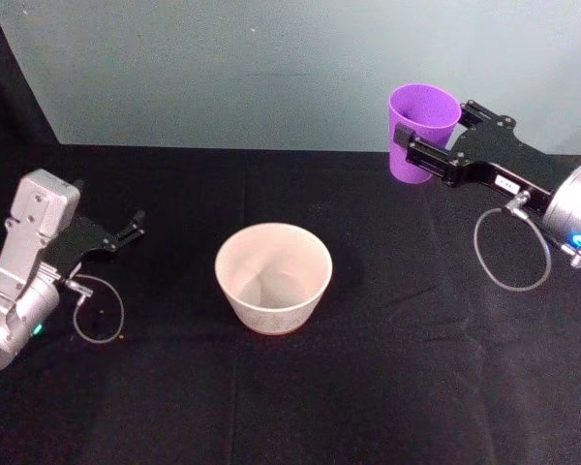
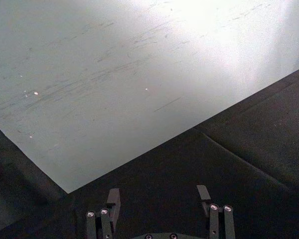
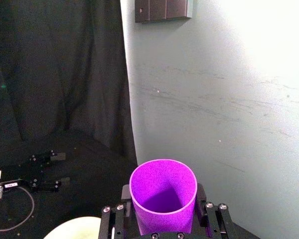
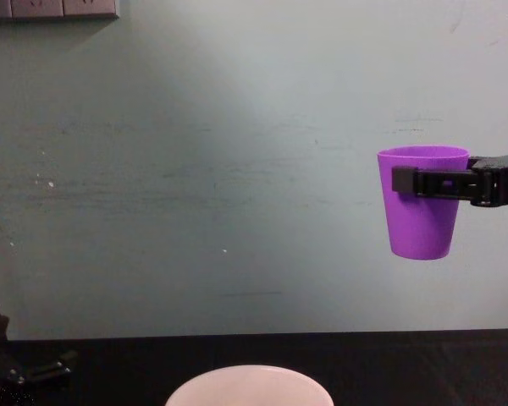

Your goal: Pick up the cup and pour the mung beans from the cup into the bowl.

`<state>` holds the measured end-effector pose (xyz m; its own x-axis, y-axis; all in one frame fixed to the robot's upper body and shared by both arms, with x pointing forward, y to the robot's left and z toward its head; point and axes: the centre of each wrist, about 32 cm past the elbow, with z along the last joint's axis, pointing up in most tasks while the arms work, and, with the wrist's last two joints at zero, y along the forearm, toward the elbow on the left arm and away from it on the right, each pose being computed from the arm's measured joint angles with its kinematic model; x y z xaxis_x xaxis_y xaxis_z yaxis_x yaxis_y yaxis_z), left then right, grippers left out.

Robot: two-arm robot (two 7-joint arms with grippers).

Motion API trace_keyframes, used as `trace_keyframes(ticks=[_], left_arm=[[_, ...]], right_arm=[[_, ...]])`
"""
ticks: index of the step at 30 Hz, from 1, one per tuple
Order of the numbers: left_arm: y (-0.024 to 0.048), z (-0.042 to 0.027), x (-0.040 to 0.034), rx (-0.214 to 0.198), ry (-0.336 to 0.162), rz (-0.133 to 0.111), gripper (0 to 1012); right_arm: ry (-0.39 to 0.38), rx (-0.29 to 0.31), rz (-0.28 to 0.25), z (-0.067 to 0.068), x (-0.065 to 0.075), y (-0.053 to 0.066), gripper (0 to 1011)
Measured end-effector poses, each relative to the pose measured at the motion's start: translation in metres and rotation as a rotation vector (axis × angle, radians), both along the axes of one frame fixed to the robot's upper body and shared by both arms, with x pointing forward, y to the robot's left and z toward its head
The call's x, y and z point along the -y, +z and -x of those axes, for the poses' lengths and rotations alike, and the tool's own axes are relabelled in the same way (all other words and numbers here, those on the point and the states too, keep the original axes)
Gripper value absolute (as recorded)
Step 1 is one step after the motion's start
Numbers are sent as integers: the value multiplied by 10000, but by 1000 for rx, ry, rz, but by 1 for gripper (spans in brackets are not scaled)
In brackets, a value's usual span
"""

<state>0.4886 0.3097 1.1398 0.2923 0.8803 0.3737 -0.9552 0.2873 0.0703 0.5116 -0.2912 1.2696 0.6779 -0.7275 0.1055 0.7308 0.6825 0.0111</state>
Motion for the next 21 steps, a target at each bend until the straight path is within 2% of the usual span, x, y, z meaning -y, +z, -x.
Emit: trace_keyframes(ticks=[21], left_arm=[[0, 0, 0, 0, 0, 0, 1000]], right_arm=[[0, 0, 0, 0, 0, 0, 735]])
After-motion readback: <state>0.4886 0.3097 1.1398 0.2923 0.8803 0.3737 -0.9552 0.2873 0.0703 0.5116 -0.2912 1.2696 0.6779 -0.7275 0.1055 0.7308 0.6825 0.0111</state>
